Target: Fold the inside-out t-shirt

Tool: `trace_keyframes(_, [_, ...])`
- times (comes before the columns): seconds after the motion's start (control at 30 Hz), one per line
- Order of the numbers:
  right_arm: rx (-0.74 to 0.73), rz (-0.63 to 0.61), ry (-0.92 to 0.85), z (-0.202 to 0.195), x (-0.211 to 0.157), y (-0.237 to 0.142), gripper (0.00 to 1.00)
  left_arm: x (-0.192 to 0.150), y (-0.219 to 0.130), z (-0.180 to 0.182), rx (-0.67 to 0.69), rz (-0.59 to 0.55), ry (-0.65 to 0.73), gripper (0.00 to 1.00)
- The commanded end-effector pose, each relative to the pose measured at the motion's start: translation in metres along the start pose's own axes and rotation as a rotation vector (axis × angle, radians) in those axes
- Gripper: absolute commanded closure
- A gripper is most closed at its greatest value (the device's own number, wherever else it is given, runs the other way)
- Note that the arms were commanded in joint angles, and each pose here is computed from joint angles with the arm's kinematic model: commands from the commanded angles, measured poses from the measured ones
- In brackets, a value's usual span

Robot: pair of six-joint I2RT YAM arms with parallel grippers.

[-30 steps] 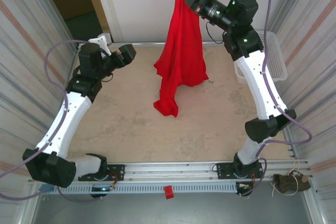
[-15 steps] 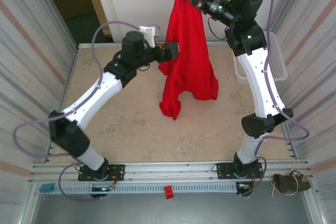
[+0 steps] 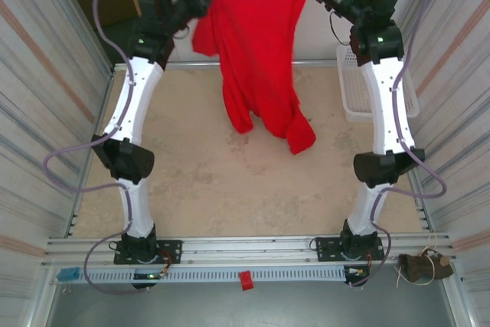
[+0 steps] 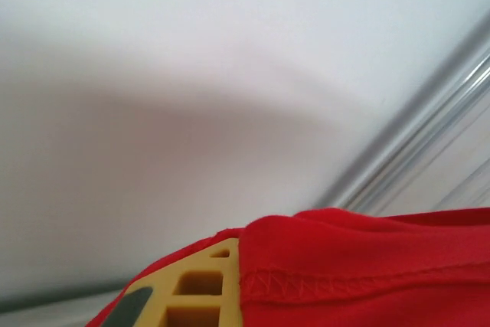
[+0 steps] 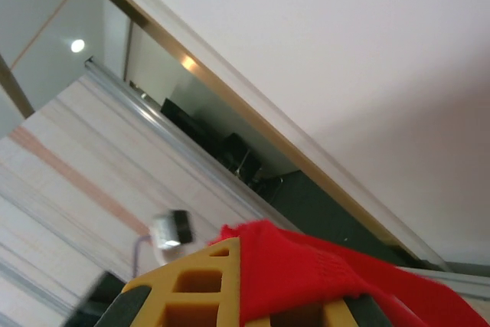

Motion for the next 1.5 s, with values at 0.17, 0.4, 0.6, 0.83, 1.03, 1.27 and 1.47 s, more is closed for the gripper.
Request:
trace_keyframes(0.17, [0.059, -0.067, -0.073, 0.031, 0.026, -0.029, 1.00, 0.056, -0.035, -0.010, -0.083, -0.107, -0.093, 1.00])
trace_keyframes(0.4, [-0.117, 0.087, -0.007, -0.037, -0.089, -0.070, 1.00, -0.074, -0.098, -0.010, -0.021, 0.186, -0.017, 1.00])
trace_keyframes(0.6, [-0.427, 0.279, 0.124, -0.133, -0.264, -0.169, 1.00, -0.235, -0.204, 0.016, 0.121, 0.462, -0.102, 1.00])
trace_keyframes(0.83, [-0.787, 0.449, 0.170, -0.202, -0.385, -0.290, 1.00, -0.323, -0.311, 0.015, 0.213, 0.574, -0.189, 0.43])
trace_keyframes(1.03, [-0.871, 0.523, 0.136, -0.216, -0.406, -0.317, 1.00, -0.292, -0.311, 0.018, 0.259, 0.529, -0.122, 0.28])
trace_keyframes(1.27, [-0.899, 0.529, 0.098, -0.216, -0.403, -0.320, 1.00, -0.338, -0.257, -0.003, 0.199, 0.833, 0.132, 0.28])
trace_keyframes(1.47, [-0.907, 0.515, 0.077, -0.214, -0.397, -0.319, 1.00, -0.398, -0.256, -0.007, 0.237, 1.093, 0.434, 0.25])
Point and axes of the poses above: each hand's point on the last joint's axis, 136 mm out from that joint toward the fingers, its own y axis out along the fingers, its own z axis along the line the jaws close on, x = y × z, the point moved 6 cm from there along -y, back along the fingers
